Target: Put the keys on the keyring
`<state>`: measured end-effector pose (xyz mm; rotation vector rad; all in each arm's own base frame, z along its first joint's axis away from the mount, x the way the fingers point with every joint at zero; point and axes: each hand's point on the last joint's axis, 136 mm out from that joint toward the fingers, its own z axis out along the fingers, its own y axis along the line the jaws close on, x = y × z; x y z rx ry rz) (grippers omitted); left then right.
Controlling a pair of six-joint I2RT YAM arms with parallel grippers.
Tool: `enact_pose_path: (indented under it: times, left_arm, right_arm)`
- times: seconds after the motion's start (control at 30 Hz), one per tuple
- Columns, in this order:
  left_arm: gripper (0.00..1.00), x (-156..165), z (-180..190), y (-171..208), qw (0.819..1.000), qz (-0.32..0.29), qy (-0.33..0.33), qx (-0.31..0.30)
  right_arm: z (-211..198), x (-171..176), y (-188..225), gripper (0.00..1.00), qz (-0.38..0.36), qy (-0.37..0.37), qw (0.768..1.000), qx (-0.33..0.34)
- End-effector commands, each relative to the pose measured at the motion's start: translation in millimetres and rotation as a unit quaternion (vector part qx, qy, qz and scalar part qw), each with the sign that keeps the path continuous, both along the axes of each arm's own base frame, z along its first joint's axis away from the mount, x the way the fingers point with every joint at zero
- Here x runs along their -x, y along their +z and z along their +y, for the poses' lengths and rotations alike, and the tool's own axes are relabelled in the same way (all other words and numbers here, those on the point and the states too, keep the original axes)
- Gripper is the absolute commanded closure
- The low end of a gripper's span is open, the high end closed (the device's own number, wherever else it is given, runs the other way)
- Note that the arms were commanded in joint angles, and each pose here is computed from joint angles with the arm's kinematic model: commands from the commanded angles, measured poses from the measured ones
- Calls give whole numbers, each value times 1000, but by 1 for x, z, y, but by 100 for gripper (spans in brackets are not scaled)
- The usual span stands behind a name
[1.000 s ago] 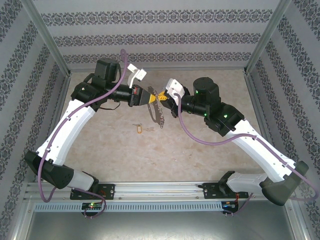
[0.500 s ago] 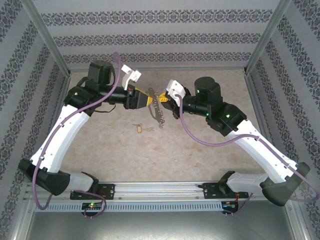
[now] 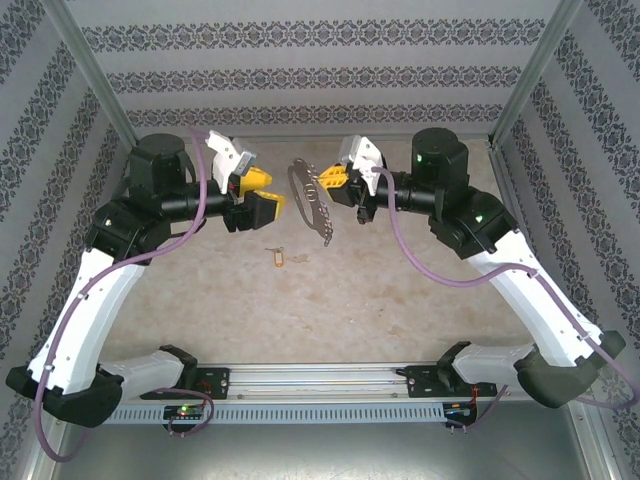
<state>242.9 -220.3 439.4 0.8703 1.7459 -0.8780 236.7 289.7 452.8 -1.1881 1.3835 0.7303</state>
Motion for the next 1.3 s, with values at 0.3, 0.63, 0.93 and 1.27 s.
enact_pose_path:
  times: [0.3, 0.63, 0.93, 1.27]
  left_arm:
    - [58, -1, -18, 84, 988, -135, -53, 51]
    - [72, 9, -30, 109, 980, -151, -100, 77]
    - [60, 18, -35, 95, 978, -164, -122, 32]
    - [60, 7, -43, 71, 980, -159, -117, -21]
  right_arm:
    - [0, 23, 64, 100, 8, 79, 995, -67]
    - [1, 20, 70, 100, 14, 79, 993, -84]
    - [0, 7, 68, 100, 16, 62, 994, -86]
    - [1, 1, 63, 100, 17, 58, 995, -79]
